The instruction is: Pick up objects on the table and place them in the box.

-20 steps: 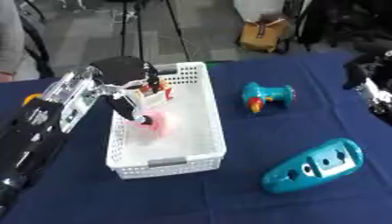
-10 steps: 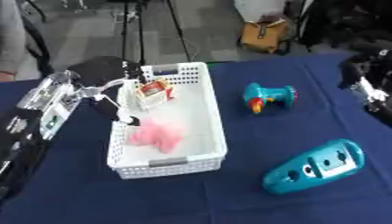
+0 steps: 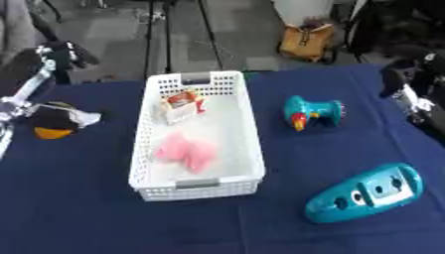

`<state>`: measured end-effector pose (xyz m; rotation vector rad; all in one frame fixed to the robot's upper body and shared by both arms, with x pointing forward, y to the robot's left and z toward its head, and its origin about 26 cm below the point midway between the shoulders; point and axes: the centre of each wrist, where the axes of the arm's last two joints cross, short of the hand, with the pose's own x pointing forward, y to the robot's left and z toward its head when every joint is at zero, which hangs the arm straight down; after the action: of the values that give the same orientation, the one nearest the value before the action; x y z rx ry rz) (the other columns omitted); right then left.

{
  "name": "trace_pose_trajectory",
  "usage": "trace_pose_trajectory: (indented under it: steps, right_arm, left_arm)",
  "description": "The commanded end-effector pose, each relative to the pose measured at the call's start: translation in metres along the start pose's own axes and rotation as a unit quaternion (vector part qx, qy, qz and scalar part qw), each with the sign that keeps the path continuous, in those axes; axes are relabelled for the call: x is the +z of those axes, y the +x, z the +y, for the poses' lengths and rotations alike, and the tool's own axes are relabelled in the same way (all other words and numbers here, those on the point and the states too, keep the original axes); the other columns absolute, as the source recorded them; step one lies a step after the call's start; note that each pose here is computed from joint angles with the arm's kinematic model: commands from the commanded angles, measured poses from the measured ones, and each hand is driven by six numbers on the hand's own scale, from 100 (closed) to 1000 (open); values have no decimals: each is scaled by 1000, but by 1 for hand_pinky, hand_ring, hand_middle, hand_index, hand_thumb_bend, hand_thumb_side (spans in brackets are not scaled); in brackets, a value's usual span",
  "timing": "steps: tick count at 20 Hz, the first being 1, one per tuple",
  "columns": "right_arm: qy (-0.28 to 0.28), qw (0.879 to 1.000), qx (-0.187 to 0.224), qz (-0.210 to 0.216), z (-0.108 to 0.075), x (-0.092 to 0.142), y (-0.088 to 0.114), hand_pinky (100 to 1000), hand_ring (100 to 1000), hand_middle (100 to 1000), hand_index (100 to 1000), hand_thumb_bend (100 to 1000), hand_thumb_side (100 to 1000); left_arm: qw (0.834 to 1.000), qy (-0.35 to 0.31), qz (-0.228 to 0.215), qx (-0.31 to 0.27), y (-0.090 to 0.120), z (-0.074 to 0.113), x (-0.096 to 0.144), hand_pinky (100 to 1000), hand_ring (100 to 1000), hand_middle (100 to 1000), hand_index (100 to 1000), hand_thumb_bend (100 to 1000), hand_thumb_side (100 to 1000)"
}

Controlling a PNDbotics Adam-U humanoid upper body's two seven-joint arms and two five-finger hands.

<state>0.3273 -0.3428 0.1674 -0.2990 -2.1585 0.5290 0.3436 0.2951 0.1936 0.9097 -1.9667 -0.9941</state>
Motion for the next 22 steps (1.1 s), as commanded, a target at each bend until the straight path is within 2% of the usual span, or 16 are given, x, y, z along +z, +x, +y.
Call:
trace_pose_trajectory:
  steps: [1,4,11,22]
  right_arm:
    - [-6,1000,12,-8,-9,-3,5,547,476,610,843,373,575]
    - [-5,1000,12,-8,-9,-3,5,547,475,610,843,372,575]
    - [-4,1000,14,-10,-10,-4,6,547,475,610,843,372,575]
    - [-4,1000,13,-8,-9,-3,5,547,474,610,844,371,574]
  left_arm:
    - [999,38,22,-1,-6,22,11,615,648,662,768,604,426]
    - [998,39,42,21,-10,14,24,607,643,661,769,585,440]
    - [996,46,62,42,-14,8,35,600,634,656,767,556,440]
    - [996,42,64,50,-13,5,39,598,631,654,770,537,441]
